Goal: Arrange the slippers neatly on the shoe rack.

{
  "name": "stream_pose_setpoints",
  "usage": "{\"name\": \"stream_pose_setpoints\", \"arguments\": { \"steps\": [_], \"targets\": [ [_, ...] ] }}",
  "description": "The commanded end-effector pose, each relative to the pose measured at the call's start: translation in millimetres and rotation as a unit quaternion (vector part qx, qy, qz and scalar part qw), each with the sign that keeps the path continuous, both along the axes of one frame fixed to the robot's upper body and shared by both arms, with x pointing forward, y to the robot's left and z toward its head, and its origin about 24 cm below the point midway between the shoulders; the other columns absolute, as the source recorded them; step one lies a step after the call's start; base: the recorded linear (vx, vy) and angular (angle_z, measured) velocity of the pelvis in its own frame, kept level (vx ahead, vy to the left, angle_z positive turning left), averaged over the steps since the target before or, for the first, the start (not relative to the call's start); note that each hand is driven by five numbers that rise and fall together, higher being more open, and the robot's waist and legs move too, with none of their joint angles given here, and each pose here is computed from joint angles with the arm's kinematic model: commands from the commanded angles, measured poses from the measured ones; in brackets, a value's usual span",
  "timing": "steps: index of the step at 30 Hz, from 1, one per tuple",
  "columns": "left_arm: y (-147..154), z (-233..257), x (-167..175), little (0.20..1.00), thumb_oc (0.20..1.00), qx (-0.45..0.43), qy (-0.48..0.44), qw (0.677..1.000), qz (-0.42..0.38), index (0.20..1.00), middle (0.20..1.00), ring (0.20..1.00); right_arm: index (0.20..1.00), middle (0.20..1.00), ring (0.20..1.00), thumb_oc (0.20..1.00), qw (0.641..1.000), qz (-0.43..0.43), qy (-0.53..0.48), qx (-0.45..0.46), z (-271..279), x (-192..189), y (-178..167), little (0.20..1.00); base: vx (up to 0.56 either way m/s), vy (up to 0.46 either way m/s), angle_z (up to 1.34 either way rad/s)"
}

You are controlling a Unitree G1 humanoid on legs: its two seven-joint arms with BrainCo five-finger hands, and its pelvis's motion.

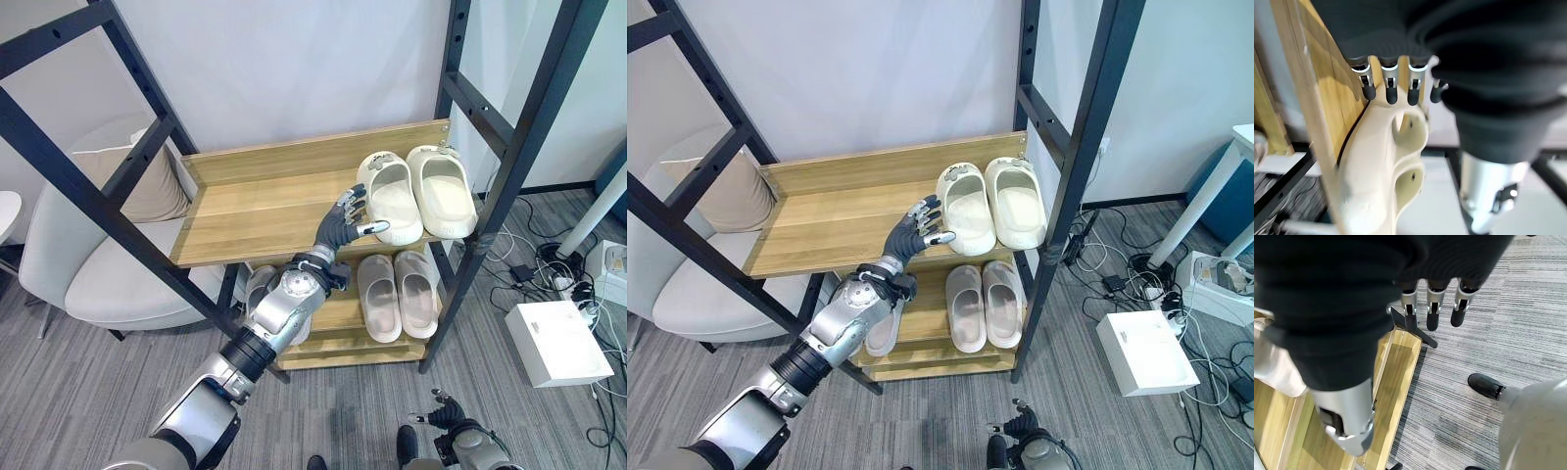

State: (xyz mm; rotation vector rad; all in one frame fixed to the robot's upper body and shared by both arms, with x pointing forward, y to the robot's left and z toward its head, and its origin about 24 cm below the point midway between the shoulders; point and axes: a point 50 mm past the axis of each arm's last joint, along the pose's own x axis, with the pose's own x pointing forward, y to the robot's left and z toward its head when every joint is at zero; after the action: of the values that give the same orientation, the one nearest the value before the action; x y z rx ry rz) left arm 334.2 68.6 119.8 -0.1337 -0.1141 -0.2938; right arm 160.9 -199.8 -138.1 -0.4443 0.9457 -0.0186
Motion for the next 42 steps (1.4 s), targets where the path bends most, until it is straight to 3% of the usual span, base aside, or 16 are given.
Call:
{"name": "stream_pose_setpoints", "arguments": {
  "steps": [1,6,10,11,12,18,22,23,26,27,29,30,32,35,36,42],
  "targets": [
    [21.4,48.7,13.3,1.0,1.0,-0.042,-0.099,0.993,0.056,1.0,1.0,1.0,1.0,1.0,1.0,1.0,1.0,-0.004,-0.024,0.019,3.3,11.4,12.5,1.0,0.0,0.0,0.0],
    [49.1,80.8,-9.5,1.0,1.0,-0.084,-0.194,0.974,0.079,1.0,1.0,1.0,1.0,1.0,1.0,1.0,0.999,-0.011,-0.029,0.02,4.7,13.4,7.5,1.0,0.0,0.003,0.02],
    [38.6,113.0,-55.7,1.0,1.0,-0.145,-0.285,0.946,-0.051,1.0,1.0,1.0,1.0,1.0,1.0,1.0,0.999,-0.012,-0.019,0.025,3.0,13.9,7.5,1.0,-0.01,0.01,0.04],
    [38.6,113.0,-55.7,1.0,1.0,-0.145,-0.285,0.946,-0.051,1.0,1.0,1.0,1.0,1.0,1.0,1.0,0.999,-0.012,-0.019,0.025,2.9,13.9,7.5,1.0,-0.01,0.02,0.07],
    [32.2,124.5,-79.5,1.0,1.0,-0.144,-0.327,0.926,-0.12,1.0,1.0,1.0,1.0,1.0,1.0,1.0,0.999,-0.006,-0.011,0.031,0.7,11.6,10.6,1.0,0.0,0.0,0.0],
    [18.7,121.2,-121.1,1.0,1.0,-0.166,-0.33,0.894,-0.252,1.0,1.0,1.0,1.0,1.0,1.0,1.0,0.999,0.013,-0.002,0.038,-0.9,13.3,19.5,1.0,0.0,0.012,0.11],
    [9.2,92.7,-133.2,1.0,1.0,-0.132,-0.266,0.901,-0.316,1.0,1.0,1.0,1.0,1.0,1.0,1.0,0.998,0.036,-0.005,0.044,-0.3,17.4,29.5,1.0,-0.01,0.022,0.13],
    [7.0,58.5,-128.5,1.0,1.0,-0.09,-0.194,0.924,-0.317,1.0,1.0,1.0,1.0,1.0,1.0,1.0,0.998,0.048,-0.014,0.044,1.5,21.8,34.5,1.0,-0.02,0.031,0.16],
    [9.6,12.1,-126.0,1.0,1.0,-0.061,-0.093,0.945,-0.307,1.0,1.0,1.0,1.0,1.0,1.0,1.0,0.997,0.059,-0.018,0.044,2.7,24.6,39.4,1.0,-0.01,0.01,0.03],
    [21.3,-29.1,-125.0,1.0,1.0,0.018,-0.028,0.96,-0.277,1.0,1.0,1.0,1.0,1.0,1.0,1.0,0.997,0.059,-0.022,0.051,2.9,24.7,42.3,1.0,-0.02,0.03,-0.01],
    [27.4,-55.6,-127.0,1.0,1.0,0.046,0.022,0.965,-0.257,1.0,1.0,1.0,1.0,1.0,1.0,1.0,0.997,0.06,-0.027,0.051,4.1,26.5,43.1,1.0,0.0,0.0,0.0],
    [40.6,-109.8,-136.4,1.0,1.0,0.112,0.118,0.961,-0.222,1.0,1.0,1.0,1.0,1.0,1.0,1.0,0.996,0.056,-0.034,0.055,5.2,26.7,43.5,1.0,0.0,0.0,0.0],
    [52.9,-162.6,-150.4,1.0,1.0,0.162,0.218,0.947,-0.171,1.0,1.0,1.0,1.0,1.0,1.0,1.0,0.996,0.055,-0.045,0.061,6.9,25.7,44.4,1.0,0.0,0.0,0.0],
    [61.7,-190.6,-158.0,1.0,1.0,0.185,0.269,0.937,-0.121,1.0,1.0,1.0,1.0,1.0,1.0,1.0,0.996,0.046,-0.049,0.063,6.5,19.4,39.2,1.0,-0.01,0.0,0.01],
    [75.7,-212.4,-164.5,1.0,1.0,0.203,0.318,0.924,-0.059,1.0,1.0,1.0,1.0,1.0,1.0,1.0,0.996,0.035,-0.051,0.061,5.7,13.5,34.5,1.0,0.0,0.0,0.0],
    [107.2,-239.6,-175.2,1.0,1.0,0.205,0.4,0.892,0.059,1.0,1.0,1.0,1.0,1.0,1.0,1.0,0.998,0.008,-0.041,0.052,2.9,4.9,22.1,1.0,0.0,0.001,0.01]
  ]
}}
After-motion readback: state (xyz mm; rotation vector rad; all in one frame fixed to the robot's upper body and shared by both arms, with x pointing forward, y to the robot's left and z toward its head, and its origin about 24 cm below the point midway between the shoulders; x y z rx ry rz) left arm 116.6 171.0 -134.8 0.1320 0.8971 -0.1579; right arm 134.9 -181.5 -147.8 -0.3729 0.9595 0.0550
